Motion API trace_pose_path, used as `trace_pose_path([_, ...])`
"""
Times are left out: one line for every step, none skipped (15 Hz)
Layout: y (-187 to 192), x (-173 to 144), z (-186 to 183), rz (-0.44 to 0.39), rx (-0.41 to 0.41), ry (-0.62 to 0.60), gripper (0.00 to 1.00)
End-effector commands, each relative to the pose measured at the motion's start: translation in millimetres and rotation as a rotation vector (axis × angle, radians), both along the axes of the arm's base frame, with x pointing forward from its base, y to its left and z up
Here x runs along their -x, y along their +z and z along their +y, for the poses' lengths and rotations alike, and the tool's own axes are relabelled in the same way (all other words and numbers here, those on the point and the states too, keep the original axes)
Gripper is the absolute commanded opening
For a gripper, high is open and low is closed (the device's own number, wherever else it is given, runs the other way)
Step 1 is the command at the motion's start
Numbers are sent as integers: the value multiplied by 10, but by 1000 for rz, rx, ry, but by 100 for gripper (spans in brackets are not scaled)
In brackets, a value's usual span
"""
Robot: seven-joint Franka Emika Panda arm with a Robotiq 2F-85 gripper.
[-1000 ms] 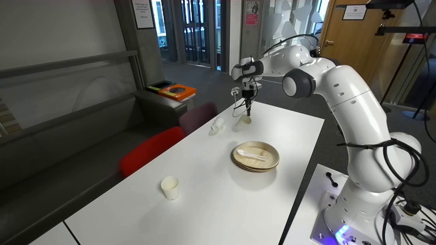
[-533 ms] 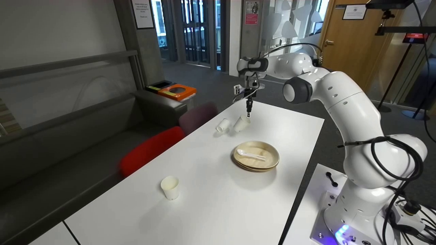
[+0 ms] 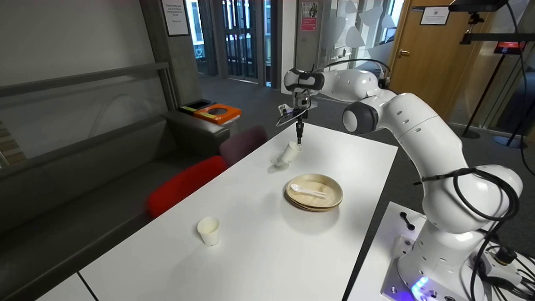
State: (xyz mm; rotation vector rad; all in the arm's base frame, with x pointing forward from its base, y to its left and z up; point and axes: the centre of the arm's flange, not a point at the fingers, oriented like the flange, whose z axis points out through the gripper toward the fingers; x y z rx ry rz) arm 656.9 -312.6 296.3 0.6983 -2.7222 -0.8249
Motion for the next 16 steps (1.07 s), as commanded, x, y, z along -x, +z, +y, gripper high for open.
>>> trace_pose_path([96,-357,46,76,49,58,0])
trace_pose_path([81,-383,102,95,41,77,0])
trace_pose_path([60,-404,170,118,1,110,0])
trace_pose_path([34,-418,235,140,-23,122,0])
trace_pose_path([-11,-431,306,163,-41,134,0])
trace_pose_path([-42,-434,379,183,-44,145,0])
trace_pose_path([-78,-435,449,199,-40,156,0])
trace_pose_path([-121,-434,517,215,-31,169,0])
trace_pose_path([-153,-439,584,231,-6,182,0])
trace_pose_path([-192,-436,643,247,19,197,0])
trace_pose_path([-215,-432,717,257,59,216,0])
trace_pose_path([-245,-438,776,263,95,231,0])
trace_pose_path([-258,-450,849,271,128,246,0])
trace_pose_path([-261,-464,909,275,156,260,0])
trace_pose_path([-266,-479,985,274,187,273,0])
trace_pose_path([-269,-507,1055,274,210,287,0])
